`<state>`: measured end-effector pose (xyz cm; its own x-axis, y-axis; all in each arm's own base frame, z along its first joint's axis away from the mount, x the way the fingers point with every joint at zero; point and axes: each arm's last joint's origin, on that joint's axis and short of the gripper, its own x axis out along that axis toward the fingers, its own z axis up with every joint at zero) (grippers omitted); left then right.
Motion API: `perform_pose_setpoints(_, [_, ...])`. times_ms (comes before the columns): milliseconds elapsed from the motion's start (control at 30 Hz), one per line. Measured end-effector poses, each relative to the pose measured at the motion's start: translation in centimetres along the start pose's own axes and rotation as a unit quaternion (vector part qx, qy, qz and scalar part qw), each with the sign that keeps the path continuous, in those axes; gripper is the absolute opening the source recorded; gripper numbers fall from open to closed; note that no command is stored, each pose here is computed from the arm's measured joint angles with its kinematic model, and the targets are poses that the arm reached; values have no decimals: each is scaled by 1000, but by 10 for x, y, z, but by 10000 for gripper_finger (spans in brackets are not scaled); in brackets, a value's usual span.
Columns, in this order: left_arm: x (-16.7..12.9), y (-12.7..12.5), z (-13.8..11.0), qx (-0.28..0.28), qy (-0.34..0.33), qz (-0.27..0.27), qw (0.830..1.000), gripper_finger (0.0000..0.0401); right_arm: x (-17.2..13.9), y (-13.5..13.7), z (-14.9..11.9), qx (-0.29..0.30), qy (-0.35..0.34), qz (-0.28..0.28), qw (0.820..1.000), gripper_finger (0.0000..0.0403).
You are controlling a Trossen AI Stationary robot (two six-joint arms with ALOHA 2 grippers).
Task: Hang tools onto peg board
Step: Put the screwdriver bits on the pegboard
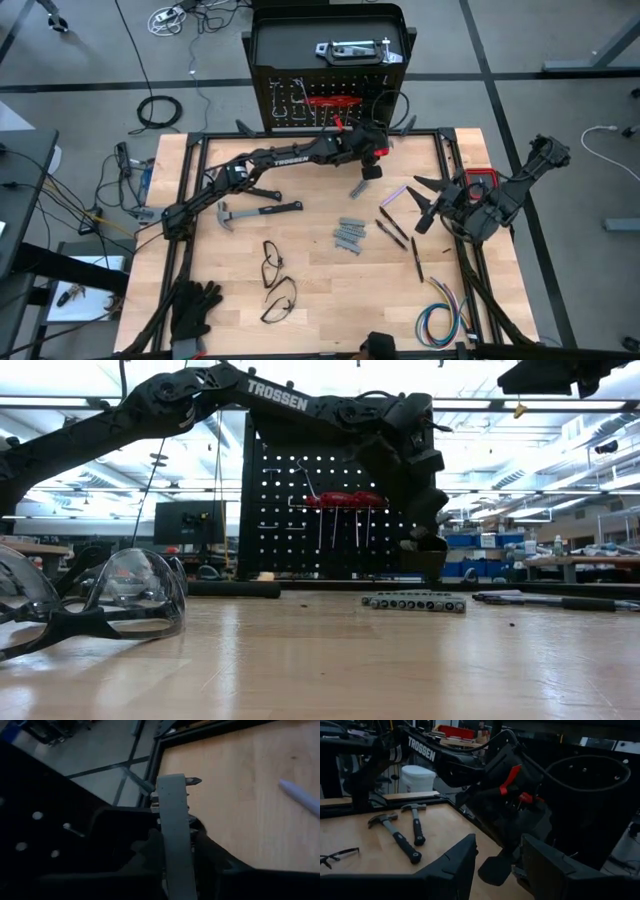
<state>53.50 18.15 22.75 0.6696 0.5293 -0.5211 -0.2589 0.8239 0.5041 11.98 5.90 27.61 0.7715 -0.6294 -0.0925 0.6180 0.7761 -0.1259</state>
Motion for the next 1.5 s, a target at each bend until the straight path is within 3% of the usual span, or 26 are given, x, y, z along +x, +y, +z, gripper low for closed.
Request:
perform_pose_setpoints(167, [-1, -1, 1, 0, 17, 46, 999, 166, 1, 0, 0, 3, 0, -1, 1000, 165])
perform_pose_setpoints(300, [-1, -1, 0, 2, 23, 48, 999, 194, 1, 0, 1, 5, -1, -1, 1000, 165])
perform_pose_setpoints(700, [-2, -7, 2, 3, -1, -10, 1000, 188, 1, 0, 1, 4, -1, -1, 1000, 165])
perform_pose_setpoints(1000, [-5, -17, 7, 56, -16, -36, 998, 188, 1, 0, 1, 3, -1, -1, 1000, 165])
perform_pose_setpoints(1367, [-19, -44, 8, 105, 59, -2, 993, 188, 1, 0, 1, 4, -1, -1, 1000, 165])
perform_pose_setpoints(1500, [-44, -51, 14, 122, 85, -44, 988, 188, 1, 0, 1, 5, 0, -1, 1000, 165])
